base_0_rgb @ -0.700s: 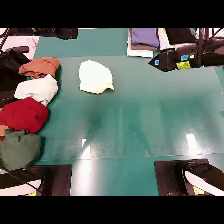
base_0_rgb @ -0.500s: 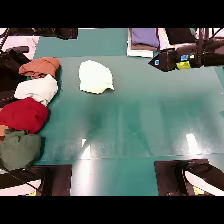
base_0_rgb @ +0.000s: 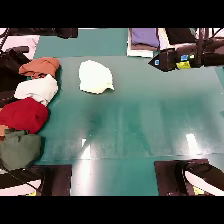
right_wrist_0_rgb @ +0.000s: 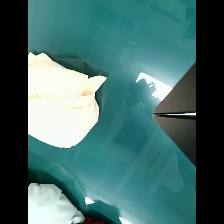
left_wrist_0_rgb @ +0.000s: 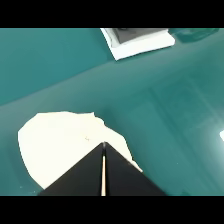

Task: Fold the shirts.

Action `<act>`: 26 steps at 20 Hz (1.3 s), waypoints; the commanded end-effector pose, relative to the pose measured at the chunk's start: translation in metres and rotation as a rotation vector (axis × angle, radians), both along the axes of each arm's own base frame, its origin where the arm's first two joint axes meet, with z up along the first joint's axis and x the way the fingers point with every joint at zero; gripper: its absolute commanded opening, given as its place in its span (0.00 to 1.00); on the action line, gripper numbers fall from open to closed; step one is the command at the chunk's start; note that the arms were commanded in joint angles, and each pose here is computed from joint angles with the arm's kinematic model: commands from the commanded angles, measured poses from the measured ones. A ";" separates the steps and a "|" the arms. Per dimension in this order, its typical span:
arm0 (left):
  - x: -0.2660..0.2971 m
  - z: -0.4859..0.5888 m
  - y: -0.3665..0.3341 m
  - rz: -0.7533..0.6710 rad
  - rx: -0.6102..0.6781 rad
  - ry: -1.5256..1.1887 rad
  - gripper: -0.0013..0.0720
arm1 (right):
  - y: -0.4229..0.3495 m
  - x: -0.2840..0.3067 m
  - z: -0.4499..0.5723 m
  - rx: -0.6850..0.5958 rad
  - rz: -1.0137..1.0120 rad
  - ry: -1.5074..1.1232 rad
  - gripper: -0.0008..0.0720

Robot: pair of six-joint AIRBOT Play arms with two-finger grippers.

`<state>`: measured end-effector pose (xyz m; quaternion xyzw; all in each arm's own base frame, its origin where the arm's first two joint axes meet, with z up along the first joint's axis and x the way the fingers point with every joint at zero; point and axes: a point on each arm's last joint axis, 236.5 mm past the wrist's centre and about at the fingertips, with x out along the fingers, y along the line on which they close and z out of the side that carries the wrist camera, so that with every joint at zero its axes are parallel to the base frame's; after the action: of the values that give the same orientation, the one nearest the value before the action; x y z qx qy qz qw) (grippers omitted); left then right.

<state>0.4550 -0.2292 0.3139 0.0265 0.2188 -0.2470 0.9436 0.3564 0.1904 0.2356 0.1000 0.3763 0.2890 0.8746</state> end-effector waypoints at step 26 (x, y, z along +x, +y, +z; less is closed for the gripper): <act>0.094 -0.035 0.035 0.212 0.099 -0.033 0.05 | -0.033 0.007 0.063 0.076 -0.127 -0.206 0.04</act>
<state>0.5749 -0.2220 0.1630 0.0702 0.3177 -0.1489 0.9338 0.3591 0.1742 0.2649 0.1143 0.3281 0.2740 0.8968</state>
